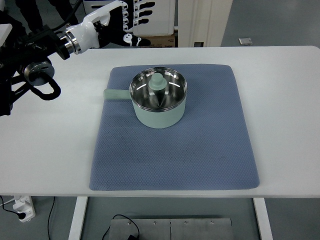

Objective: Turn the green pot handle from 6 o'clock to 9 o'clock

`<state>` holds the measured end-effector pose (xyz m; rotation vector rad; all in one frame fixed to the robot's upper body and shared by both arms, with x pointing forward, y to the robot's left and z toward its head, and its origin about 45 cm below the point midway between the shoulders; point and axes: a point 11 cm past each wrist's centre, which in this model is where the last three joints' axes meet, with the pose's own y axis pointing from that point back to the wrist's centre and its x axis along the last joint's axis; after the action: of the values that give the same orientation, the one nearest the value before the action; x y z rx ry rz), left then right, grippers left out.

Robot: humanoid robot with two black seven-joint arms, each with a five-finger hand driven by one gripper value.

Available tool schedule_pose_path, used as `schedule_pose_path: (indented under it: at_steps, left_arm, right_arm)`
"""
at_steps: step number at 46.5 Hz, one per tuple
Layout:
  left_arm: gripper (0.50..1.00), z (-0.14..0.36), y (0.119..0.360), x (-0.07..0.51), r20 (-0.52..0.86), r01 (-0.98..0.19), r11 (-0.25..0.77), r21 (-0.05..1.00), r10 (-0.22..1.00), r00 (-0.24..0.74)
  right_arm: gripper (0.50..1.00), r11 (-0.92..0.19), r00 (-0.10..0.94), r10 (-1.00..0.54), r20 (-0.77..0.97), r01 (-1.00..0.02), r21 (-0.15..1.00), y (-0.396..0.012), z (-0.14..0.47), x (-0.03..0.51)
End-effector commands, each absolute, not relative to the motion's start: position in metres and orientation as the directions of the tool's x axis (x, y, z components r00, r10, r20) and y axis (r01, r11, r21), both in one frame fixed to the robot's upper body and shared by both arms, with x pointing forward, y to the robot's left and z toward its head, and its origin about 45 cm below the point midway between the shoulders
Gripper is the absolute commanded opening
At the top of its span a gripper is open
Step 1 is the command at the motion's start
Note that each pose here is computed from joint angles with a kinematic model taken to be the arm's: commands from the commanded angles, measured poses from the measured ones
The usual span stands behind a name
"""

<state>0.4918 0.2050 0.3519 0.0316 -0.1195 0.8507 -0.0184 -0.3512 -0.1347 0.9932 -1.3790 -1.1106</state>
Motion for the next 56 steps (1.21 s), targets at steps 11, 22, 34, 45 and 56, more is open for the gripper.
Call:
schedule_pose_path:
  at_steps: [11, 22, 34, 45, 56]
  left_arm:
    - [1.000, 0.317, 0.250, 0.504, -0.110, -0.895, 0.447, -0.017, 0.888, 0.446]
    - [1.000, 0.287, 0.261, 0.501, -0.265, -0.945, 0.326, 0.002, 0.911, 0.314]
    - [1.000, 0.264, 0.277, 0.493, -0.390, -0.970, 0.242, 0.021, 0.895, 0.215]
    - [1.000, 0.243, 0.290, 0.485, -0.472, -0.980, 0.190, 0.056, 0.870, 0.141]
    - [1.000, 0.225, 0.304, 0.479, -0.545, -0.985, 0.140, 0.101, 0.836, 0.064]
  right_arm:
    - [1.000, 0.223, -0.098, -0.970, 0.223, 0.011, 0.975, -0.351, -0.135, -0.018]
    - [1.000, 0.223, -0.098, -0.970, 0.223, 0.011, 0.975, -0.351, -0.135, -0.018]
    - [1.000, 0.223, -0.098, -0.970, 0.223, 0.011, 0.975, -0.351, -0.135, -0.018]
    - [1.000, 0.223, -0.099, -0.970, 0.223, 0.011, 0.975, -0.351, -0.135, -0.018]
    - [1.000, 0.223, -0.098, -0.970, 0.223, 0.011, 0.975, -0.351, -0.135, -0.018]
